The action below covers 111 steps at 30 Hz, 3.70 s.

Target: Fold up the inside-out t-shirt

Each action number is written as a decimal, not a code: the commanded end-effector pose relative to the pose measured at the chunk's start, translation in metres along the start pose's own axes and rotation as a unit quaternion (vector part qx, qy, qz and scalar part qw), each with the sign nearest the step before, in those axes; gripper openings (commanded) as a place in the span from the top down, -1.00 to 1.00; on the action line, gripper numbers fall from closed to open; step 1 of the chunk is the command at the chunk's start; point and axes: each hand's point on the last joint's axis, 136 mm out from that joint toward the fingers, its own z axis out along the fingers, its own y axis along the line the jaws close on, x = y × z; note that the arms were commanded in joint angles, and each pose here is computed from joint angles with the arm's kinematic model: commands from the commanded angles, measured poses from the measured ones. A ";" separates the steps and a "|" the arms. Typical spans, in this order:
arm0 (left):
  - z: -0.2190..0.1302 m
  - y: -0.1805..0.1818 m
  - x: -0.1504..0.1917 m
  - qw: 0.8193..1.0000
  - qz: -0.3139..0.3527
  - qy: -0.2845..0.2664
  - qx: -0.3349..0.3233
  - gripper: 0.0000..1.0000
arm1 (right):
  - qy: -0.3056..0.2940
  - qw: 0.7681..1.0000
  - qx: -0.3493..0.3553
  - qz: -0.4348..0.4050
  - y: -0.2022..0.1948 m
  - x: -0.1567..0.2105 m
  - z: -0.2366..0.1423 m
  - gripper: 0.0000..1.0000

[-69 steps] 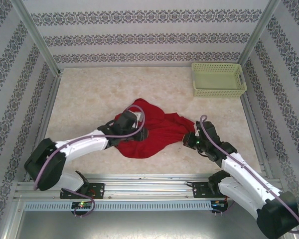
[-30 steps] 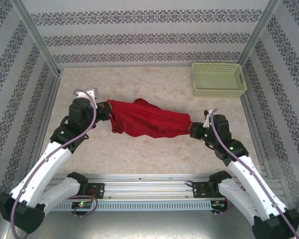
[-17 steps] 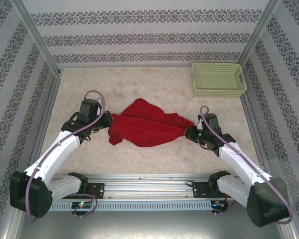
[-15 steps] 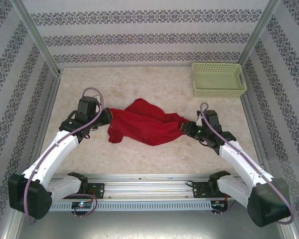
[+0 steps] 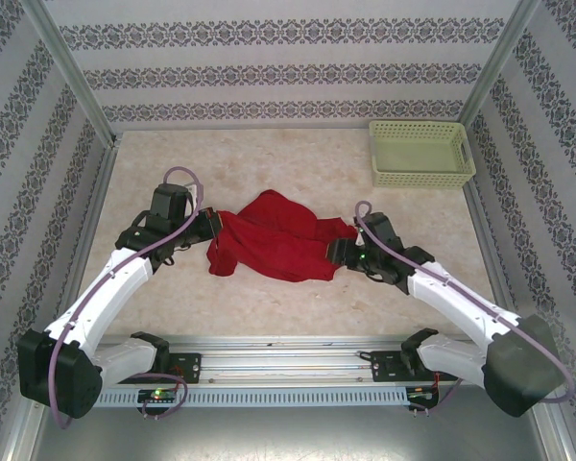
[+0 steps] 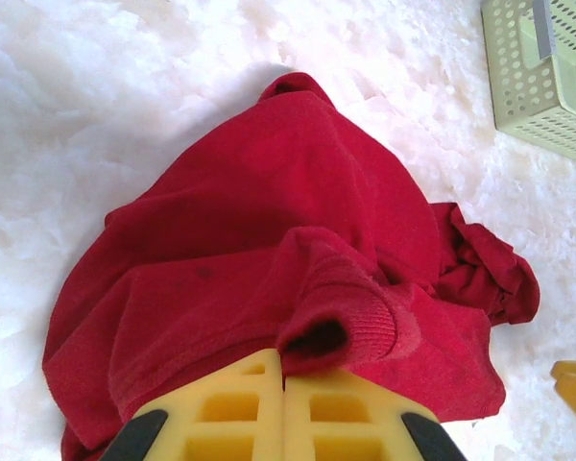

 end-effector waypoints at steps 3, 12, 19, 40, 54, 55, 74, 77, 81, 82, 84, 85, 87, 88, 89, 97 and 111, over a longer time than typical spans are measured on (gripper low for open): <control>0.003 0.001 0.001 1.000 0.003 0.001 0.008 1.00 | 0.027 0.999 -0.008 0.032 0.005 0.026 0.024 -0.11; 0.007 0.001 0.004 1.000 0.002 0.010 0.009 1.00 | 0.032 0.999 -0.003 0.008 0.021 0.025 0.032 0.39; 0.008 0.004 0.008 1.000 0.004 0.016 0.006 1.00 | 0.024 0.999 0.015 -0.016 0.022 0.015 0.030 0.38; 0.004 0.001 -0.003 1.000 0.029 0.005 -0.004 1.00 | -0.102 0.991 -0.079 0.017 0.048 -0.051 -0.098 1.00; 0.004 -0.009 0.003 0.998 0.057 0.027 -0.011 1.00 | -0.066 0.996 -0.013 0.056 0.006 -0.053 -0.050 1.00; 0.000 -0.013 -0.001 0.998 0.057 0.017 -0.003 1.00 | -0.071 0.996 -0.004 0.052 0.003 -0.057 -0.052 1.00; 0.045 -0.134 0.077 0.973 0.198 0.097 0.074 -0.26 | -0.076 0.979 0.149 0.114 -0.096 -0.058 -0.064 -0.07; 0.040 -0.075 0.046 0.989 0.130 0.067 0.001 -0.51 | -0.080 0.985 0.133 0.075 -0.075 -0.051 -0.062 -0.37; 0.045 -0.002 0.019 0.993 0.050 0.051 -0.089 -0.66 | -0.071 0.993 0.099 0.005 -0.028 -0.037 -0.047 -0.52; 0.050 0.013 0.014 0.993 0.034 0.055 -0.104 -0.67 | -0.063 0.994 0.086 -0.013 -0.013 -0.031 -0.040 -0.55; 0.064 0.028 0.009 0.992 0.014 0.064 -0.112 -0.68 | -0.050 0.995 0.069 -0.043 0.012 -0.020 -0.025 -0.59; 0.073 0.032 0.005 0.992 0.006 0.068 -0.108 -0.67 | -0.041 0.995 0.066 -0.056 0.023 -0.015 -0.017 -0.62; 0.091 0.030 0.001 0.993 0.002 0.074 -0.093 -0.67 | -0.020 0.995 0.068 -0.073 0.036 -0.006 0.000 -0.65; 0.099 0.029 0.000 0.993 0.001 0.079 -0.088 -0.68 | -0.010 0.994 0.072 -0.076 0.041 -0.001 0.008 -0.68; 0.107 0.027 -0.001 0.993 0.000 0.086 -0.081 -0.67 | -0.001 0.994 0.076 -0.076 0.043 0.002 0.016 -0.69; 0.153 0.031 0.015 0.988 -0.012 0.142 -0.067 -0.06 | 0.070 0.990 0.110 -0.053 0.032 0.023 0.072 -0.57; 0.042 -0.028 0.061 0.994 0.052 0.094 -0.019 1.00 | 0.056 0.987 0.129 -0.072 0.014 -0.067 0.118 -0.07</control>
